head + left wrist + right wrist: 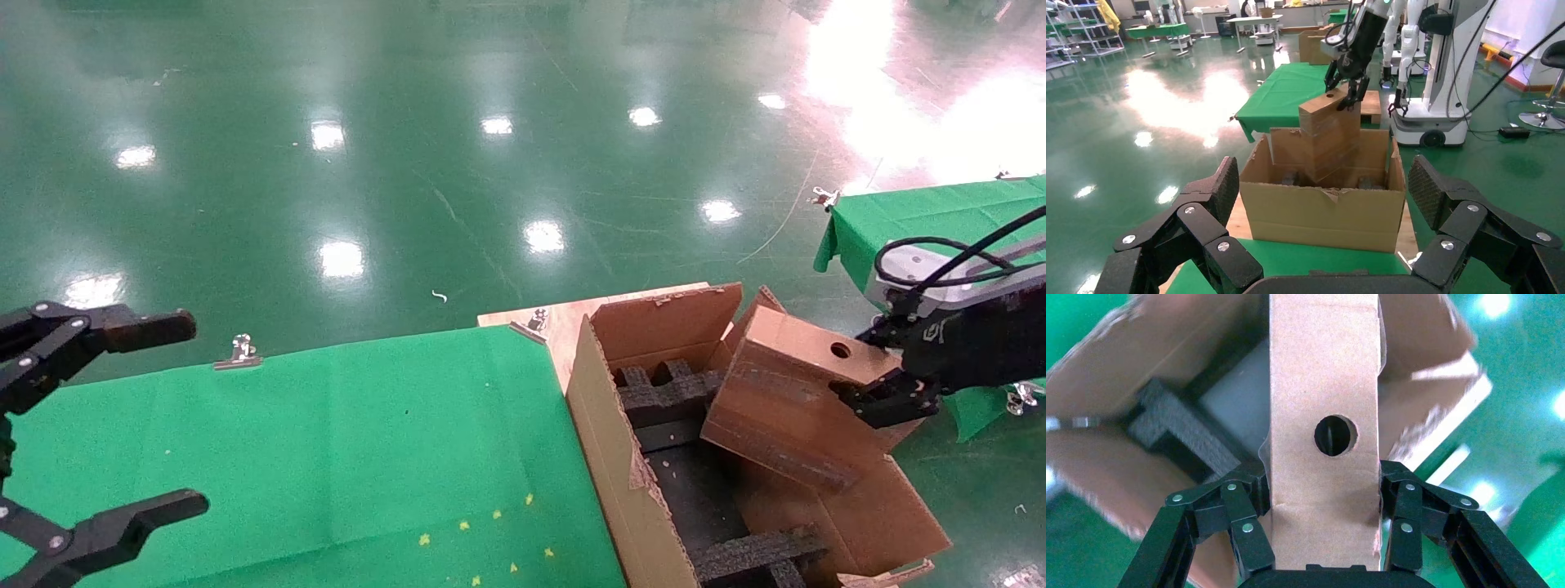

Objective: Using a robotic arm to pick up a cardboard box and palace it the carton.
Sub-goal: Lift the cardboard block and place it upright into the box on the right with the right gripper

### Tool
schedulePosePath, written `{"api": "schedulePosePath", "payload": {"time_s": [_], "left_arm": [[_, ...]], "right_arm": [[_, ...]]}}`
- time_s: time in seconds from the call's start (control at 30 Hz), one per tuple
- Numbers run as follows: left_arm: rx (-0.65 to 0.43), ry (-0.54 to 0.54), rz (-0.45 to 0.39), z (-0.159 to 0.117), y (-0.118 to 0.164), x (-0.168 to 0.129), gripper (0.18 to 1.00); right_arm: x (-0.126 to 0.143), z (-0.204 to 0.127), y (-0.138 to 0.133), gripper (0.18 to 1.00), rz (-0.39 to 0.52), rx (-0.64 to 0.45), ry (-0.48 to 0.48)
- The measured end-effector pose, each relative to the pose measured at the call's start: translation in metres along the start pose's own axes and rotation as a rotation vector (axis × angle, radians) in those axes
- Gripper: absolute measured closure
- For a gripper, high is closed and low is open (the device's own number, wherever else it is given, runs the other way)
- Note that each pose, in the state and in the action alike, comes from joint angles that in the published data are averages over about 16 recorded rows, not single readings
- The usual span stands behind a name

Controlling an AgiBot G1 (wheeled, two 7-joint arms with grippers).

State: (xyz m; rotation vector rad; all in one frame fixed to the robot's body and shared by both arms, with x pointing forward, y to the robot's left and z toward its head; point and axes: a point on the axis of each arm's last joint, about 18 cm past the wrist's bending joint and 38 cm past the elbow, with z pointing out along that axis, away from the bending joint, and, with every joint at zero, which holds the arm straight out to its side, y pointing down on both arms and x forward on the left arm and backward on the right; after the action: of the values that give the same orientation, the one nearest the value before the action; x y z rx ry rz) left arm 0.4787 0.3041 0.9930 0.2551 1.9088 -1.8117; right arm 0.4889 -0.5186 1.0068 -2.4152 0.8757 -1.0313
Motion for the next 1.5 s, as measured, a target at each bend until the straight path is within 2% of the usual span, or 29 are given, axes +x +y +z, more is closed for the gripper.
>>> {"api": "schedulePosePath", "payload": {"time_s": [0.27, 0.5, 1.03, 1.5], "left_arm": [[0.0, 0.0, 0.0, 0.0, 0.0, 0.0, 0.184], [0.0, 0.0, 0.0, 0.0, 0.0, 0.0, 0.184], [0.0, -0.001, 0.0, 0.0, 0.0, 0.0, 0.184], [0.0, -0.001, 0.0, 0.0, 0.0, 0.0, 0.184]], "right_arm": [[-0.007, 0.026, 0.023, 0.821, 0.329, -0.036, 0.062], [-0.016, 0.038, 0.032, 0.824, 0.509, -0.035, 0.099], [-0.009, 0.049, 0.033, 0.833, 0.623, -0.034, 0.17], [-0.006, 0.077, 0.023, 0.839, 0.765, -0.067, 0.26]]}}
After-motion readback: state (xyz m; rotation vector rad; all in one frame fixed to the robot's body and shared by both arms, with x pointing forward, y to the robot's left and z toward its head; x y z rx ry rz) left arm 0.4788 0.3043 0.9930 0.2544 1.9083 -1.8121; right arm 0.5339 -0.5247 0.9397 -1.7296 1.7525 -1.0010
